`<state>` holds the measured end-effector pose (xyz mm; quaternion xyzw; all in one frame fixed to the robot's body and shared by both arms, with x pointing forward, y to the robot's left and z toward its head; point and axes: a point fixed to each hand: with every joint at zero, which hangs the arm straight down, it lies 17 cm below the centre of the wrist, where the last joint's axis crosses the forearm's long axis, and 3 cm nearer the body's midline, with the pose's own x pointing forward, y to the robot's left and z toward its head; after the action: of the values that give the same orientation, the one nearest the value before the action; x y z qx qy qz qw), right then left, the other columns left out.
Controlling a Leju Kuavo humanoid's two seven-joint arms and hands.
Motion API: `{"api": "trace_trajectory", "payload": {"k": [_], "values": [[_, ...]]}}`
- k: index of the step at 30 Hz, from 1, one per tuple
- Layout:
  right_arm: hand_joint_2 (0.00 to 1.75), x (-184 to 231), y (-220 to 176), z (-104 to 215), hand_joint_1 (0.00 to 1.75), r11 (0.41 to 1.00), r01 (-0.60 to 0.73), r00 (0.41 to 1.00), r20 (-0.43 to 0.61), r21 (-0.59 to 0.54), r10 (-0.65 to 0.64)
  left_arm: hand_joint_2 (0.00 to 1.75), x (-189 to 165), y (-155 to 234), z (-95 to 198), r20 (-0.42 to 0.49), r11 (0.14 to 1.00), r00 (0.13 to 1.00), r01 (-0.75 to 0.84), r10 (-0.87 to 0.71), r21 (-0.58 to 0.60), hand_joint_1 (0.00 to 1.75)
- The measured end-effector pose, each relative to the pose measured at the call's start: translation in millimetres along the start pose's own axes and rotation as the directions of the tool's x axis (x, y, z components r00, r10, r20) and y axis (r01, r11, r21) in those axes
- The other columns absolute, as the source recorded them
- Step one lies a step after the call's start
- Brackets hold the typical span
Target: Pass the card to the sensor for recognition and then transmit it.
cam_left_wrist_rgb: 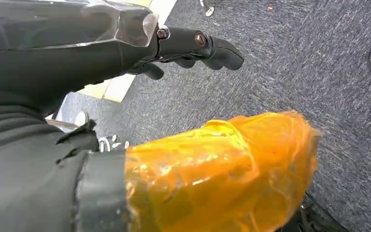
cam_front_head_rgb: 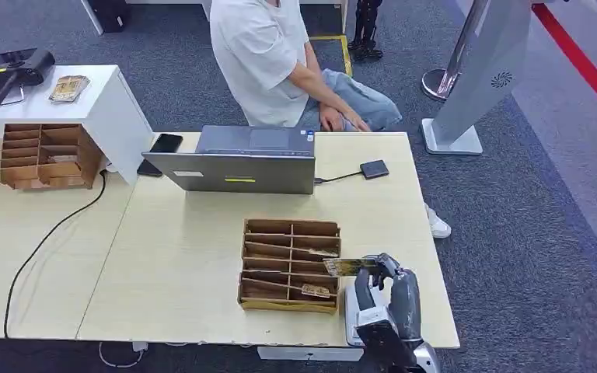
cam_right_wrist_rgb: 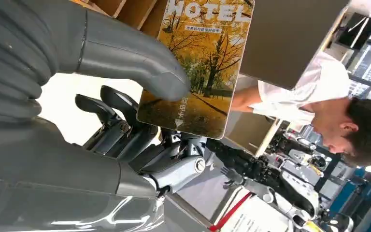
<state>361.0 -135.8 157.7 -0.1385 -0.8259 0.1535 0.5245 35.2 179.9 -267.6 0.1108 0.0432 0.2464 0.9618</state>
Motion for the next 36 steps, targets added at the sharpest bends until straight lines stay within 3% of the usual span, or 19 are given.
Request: {"api": "trace_trajectory", "payload": {"k": [12,36], "values": [[1.75,-34.5,-11.7,15.5,1.75,0.999,0.035,0.992,-0.119,-0.041,-0.04,0.0,0.5,0.8,-0.2,0.001,1.0,1.0,-0.016,0.016,0.004,0.0],[1.75,-71.1,-13.3,34.6,1.75,0.999,0.026,0.968,-0.248,-0.035,-0.034,0.0,-0.1,1.5,-0.3,-0.005,0.999,0.999,-0.032,0.032,0.007,0.0]]}}
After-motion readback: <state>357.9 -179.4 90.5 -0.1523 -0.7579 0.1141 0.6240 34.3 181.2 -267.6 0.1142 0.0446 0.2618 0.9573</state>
